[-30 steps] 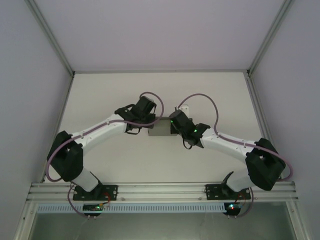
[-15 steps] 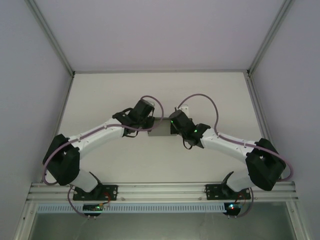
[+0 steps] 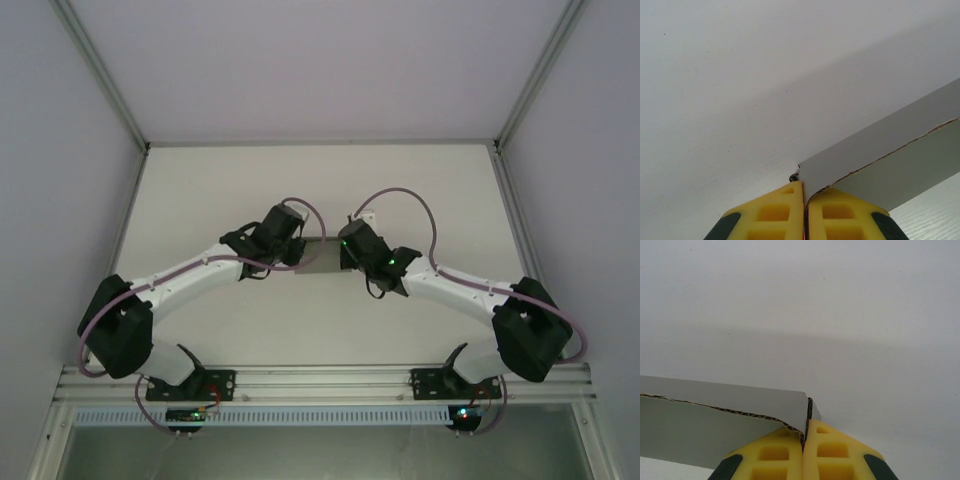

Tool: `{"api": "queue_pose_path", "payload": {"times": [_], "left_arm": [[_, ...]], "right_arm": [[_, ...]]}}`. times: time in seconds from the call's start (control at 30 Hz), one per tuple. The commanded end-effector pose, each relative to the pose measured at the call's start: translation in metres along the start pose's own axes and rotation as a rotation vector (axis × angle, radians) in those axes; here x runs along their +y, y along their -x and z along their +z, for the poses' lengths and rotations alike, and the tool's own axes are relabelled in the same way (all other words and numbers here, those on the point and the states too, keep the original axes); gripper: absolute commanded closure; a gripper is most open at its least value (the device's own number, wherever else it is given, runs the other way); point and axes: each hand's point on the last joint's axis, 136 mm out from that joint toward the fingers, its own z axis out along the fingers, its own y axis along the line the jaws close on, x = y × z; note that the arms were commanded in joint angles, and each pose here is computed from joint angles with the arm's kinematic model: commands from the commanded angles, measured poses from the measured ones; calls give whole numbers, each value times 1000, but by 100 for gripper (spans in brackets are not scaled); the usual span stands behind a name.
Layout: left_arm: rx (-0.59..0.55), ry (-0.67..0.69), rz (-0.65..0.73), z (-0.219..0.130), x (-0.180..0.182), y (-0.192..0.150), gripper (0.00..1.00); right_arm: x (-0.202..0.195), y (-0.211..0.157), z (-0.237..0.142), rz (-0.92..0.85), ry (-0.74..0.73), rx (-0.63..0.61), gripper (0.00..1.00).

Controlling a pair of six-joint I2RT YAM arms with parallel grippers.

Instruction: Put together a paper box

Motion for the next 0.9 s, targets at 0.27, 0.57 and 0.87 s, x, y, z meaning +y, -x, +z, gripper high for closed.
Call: {"api": "queue_pose_path", "payload": {"times": [0.27, 0.57, 0.87], "left_arm": [[6, 26, -74, 11, -3, -33, 89], [-26, 15, -117, 11, 1, -61, 84], [-34, 30, -79, 9, 2, -52, 85]], "right_arm": [[-24, -48, 9, -54, -66, 141, 100], [-12, -63, 8, -62, 33, 171, 93], [12, 16, -32, -8, 294, 89, 36]]}}
